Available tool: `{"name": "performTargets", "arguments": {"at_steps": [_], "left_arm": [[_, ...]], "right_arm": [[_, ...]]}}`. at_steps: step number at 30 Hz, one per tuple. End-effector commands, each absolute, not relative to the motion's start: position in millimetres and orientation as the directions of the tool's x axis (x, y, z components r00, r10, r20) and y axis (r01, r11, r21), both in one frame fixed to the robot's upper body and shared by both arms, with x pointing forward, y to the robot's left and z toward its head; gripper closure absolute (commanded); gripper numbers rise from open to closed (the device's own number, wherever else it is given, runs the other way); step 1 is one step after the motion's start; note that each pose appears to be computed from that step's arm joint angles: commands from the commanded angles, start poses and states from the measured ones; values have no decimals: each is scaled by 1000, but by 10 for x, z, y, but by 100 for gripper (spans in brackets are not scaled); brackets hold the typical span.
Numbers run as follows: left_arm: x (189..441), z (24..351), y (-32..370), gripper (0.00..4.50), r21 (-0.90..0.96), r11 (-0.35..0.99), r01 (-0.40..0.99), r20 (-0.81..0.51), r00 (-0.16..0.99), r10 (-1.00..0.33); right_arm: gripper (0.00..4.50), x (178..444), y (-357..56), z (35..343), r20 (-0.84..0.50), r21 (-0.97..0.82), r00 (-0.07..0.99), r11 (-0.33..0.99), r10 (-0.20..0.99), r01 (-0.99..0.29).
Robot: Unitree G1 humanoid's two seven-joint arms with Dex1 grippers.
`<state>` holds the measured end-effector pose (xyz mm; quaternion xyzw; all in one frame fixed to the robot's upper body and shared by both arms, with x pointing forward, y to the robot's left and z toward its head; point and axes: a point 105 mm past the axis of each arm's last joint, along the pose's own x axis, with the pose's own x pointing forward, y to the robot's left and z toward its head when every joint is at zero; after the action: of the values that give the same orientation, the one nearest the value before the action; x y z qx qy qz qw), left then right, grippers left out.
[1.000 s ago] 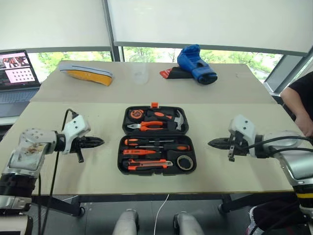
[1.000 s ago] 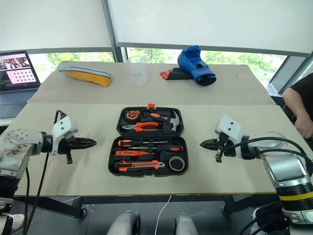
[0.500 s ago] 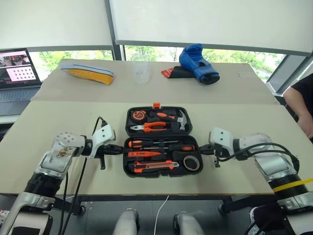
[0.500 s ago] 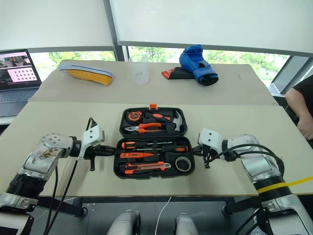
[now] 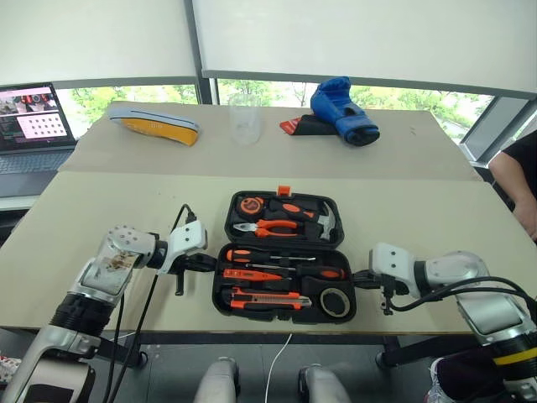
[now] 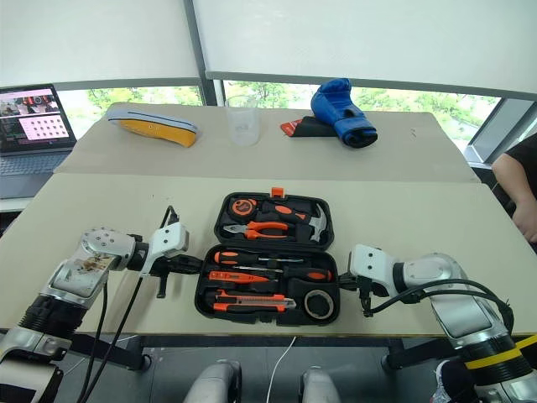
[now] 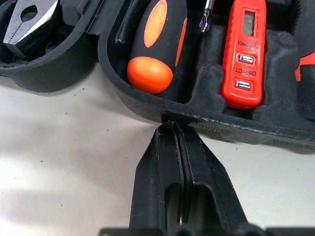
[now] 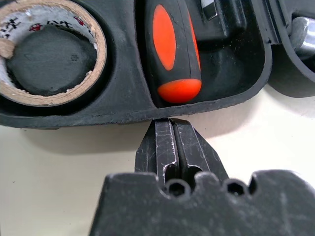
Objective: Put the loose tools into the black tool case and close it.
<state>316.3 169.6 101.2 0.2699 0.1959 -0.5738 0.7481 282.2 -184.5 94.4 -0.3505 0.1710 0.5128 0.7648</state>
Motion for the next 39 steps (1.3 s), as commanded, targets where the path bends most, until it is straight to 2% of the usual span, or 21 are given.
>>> {"name": "performTargets", "arguments": {"at_steps": [1,2,3,7,10,12,13,14,17,21,25,29,30,31,36,39], "left_arm": [[3124,976,2201,421,137,320,937,-668,326,-669],[3104,980,2312,393,110,367,924,-670,341,-660],[3123,1032,2383,376,69,435,898,-651,371,-662],[3310,1224,2446,234,-53,614,788,-572,480,-665],[3503,1430,2324,127,-219,677,703,-467,533,-705],[3617,1542,2151,74,-298,674,676,-424,539,-728],[3695,1566,2048,34,-291,677,676,-412,550,-726],[3776,1598,1966,8,-275,687,673,-395,573,-719],[3947,1662,1808,8,-372,712,595,-367,610,-702],[4006,1652,1596,8,-395,686,611,-372,577,-727],[4056,1596,1562,8,-383,703,599,-388,586,-711],[4029,1532,1582,110,-369,700,612,-402,574,-713],[4009,1506,1589,147,-350,697,626,-409,567,-714],[3995,1484,1594,180,-344,696,630,-414,564,-715],[3968,1436,1619,368,-342,698,630,-423,560,-712],[3942,1420,1615,450,-340,691,639,-424,551,-718]], "right_arm": [[389,2819,-2058,1293,-560,-447,551,334,619,-830],[377,2812,-2086,1368,-533,-442,580,381,616,-812],[339,2807,-2117,1438,-506,-419,606,439,614,-794],[202,2833,-2060,1691,-388,-262,651,599,652,-756],[97,2949,-1922,1878,-304,-114,665,667,683,-737],[40,3111,-1872,1919,-278,-42,692,712,666,-701],[2,3227,-1864,1918,-269,-14,720,745,640,-667],[0,3329,-1861,1906,-269,4,744,773,611,-634],[0,3522,-1856,1792,-313,67,766,817,562,-572],[0,3744,-1837,1645,-365,117,777,854,512,-508],[0,3855,-1781,1573,-385,163,769,858,510,-488],[0,3888,-1753,1451,-419,150,758,861,500,-485],[50,3882,-1742,1404,-429,150,753,861,499,-486],[64,3870,-1728,1367,-439,157,746,860,501,-486],[241,3833,-1631,1352,-445,146,727,844,522,-517],[341,3832,-1615,1343,-453,134,723,842,521,-523]]}}
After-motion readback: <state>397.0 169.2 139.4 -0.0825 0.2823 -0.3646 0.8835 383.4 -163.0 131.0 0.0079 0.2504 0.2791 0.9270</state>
